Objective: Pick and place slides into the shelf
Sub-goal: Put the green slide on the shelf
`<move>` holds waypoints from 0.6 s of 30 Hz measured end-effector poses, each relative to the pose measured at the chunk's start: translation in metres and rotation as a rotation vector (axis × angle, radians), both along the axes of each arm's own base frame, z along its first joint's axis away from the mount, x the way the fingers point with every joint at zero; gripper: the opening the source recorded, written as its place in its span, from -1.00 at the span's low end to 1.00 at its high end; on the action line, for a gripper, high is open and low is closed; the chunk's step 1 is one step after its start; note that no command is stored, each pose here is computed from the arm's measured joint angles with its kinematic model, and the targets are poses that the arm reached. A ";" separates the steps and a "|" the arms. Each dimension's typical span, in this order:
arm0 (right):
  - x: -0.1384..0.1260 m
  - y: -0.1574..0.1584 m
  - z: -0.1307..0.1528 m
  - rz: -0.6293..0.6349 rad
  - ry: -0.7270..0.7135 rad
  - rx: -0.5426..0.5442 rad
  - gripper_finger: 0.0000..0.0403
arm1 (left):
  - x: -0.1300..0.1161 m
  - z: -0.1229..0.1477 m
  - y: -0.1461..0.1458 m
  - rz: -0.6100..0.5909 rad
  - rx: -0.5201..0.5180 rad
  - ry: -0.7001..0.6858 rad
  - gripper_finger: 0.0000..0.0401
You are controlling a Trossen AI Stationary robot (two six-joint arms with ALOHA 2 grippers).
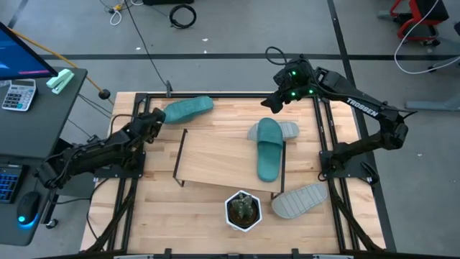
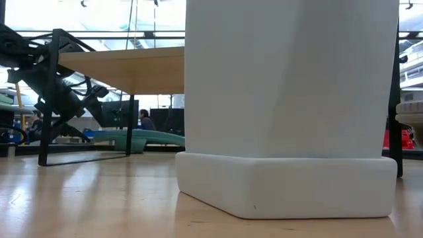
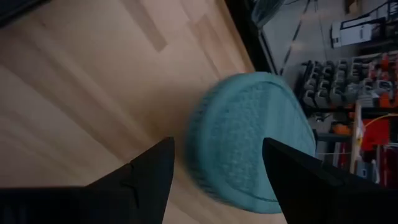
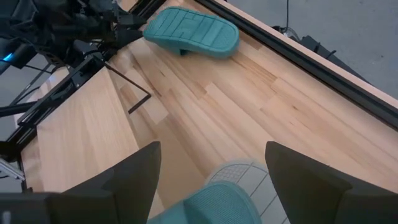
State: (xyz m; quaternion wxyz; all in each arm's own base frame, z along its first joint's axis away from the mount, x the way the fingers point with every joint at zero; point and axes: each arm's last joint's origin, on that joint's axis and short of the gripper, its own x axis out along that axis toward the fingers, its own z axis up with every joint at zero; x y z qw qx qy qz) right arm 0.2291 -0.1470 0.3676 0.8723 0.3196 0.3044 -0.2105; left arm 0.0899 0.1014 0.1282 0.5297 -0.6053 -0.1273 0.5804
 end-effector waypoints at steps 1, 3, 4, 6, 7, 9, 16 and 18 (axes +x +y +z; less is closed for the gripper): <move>0.000 0.000 0.000 0.000 0.000 0.000 0.47 | 0.000 0.000 0.000 -0.001 0.003 0.001 0.25; 0.000 0.000 0.000 0.000 0.000 0.000 0.47 | 0.000 0.000 0.000 -0.002 0.003 -0.001 0.26; 0.000 0.000 0.000 0.000 0.000 0.000 0.47 | 0.000 0.000 0.000 -0.004 0.000 -0.007 0.26; 0.000 0.000 0.000 -0.001 0.000 0.001 0.47 | 0.001 0.001 0.000 -0.008 0.000 -0.031 0.24; 0.000 0.000 0.000 -0.001 0.000 0.001 0.47 | 0.002 0.002 0.001 -0.008 0.004 -0.041 0.24; 0.000 0.000 0.000 -0.001 0.000 0.001 0.47 | 0.002 0.003 0.001 -0.006 0.020 -0.054 0.24; 0.000 0.000 0.000 -0.001 0.000 0.001 0.47 | 0.004 0.008 0.004 0.008 0.079 -0.063 0.29; 0.000 0.000 0.000 -0.001 0.000 0.001 0.47 | 0.004 0.008 0.004 0.005 0.082 -0.057 0.30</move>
